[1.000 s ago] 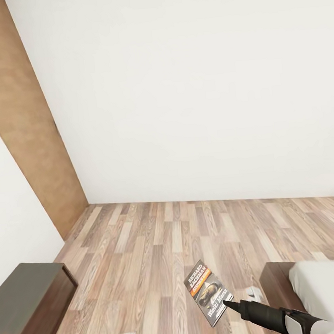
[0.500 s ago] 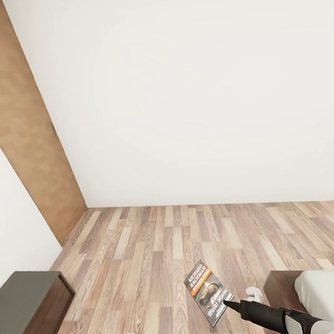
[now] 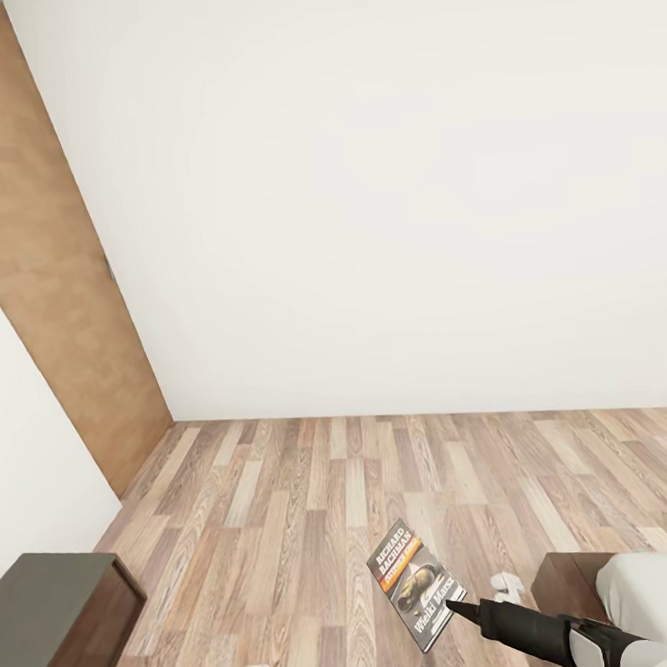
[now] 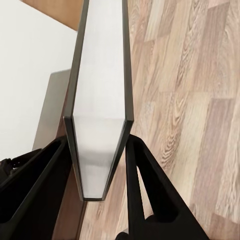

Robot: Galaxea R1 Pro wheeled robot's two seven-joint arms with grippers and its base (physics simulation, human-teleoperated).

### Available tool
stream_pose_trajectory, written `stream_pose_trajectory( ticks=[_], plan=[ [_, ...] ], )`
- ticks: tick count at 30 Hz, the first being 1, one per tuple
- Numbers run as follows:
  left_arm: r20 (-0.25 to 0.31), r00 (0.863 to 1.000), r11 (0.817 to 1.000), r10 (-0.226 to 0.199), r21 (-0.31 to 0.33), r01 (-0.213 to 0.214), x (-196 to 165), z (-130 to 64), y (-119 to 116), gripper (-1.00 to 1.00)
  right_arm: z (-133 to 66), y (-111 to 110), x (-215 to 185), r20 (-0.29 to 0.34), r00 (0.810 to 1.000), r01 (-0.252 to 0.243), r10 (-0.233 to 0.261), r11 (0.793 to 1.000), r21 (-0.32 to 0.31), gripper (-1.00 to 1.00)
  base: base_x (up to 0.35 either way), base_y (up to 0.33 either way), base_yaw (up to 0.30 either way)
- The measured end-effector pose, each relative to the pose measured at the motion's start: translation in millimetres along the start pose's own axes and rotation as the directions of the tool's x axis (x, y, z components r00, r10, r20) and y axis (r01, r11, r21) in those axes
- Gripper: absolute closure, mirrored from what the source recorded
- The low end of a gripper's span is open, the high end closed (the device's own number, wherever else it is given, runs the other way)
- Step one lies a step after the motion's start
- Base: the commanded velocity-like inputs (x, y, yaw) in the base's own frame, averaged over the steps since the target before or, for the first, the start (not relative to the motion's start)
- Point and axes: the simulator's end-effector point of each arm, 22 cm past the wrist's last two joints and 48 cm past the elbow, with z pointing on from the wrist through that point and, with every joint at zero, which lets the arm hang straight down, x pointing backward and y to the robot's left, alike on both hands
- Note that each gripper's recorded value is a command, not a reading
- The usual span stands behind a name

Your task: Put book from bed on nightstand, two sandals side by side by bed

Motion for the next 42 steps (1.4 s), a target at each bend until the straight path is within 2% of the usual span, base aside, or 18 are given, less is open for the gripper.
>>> stream_pose_trajectory(
  ticks=[14, 42],
  plan=[
    [0.000, 1.000, 1.000, 0.000, 0.000, 0.000, 0.0, 0.0, 0.0, -1.00, 0.0, 0.3, 0.1, -0.001, 1.000, 0.001, -0.001, 1.000, -0.001, 1.00, 0.319, 0.000, -0.065],
    [-0.001, 1.000, 1.000, 0.000, 0.000, 0.000, 0.4, -0.1, 0.0, -1.00, -0.1, -0.1, 0.6, -0.003, 1.000, 0.001, -0.001, 1.000, 0.000, 1.00, 0.305, 0.000, -0.002]
  ],
)
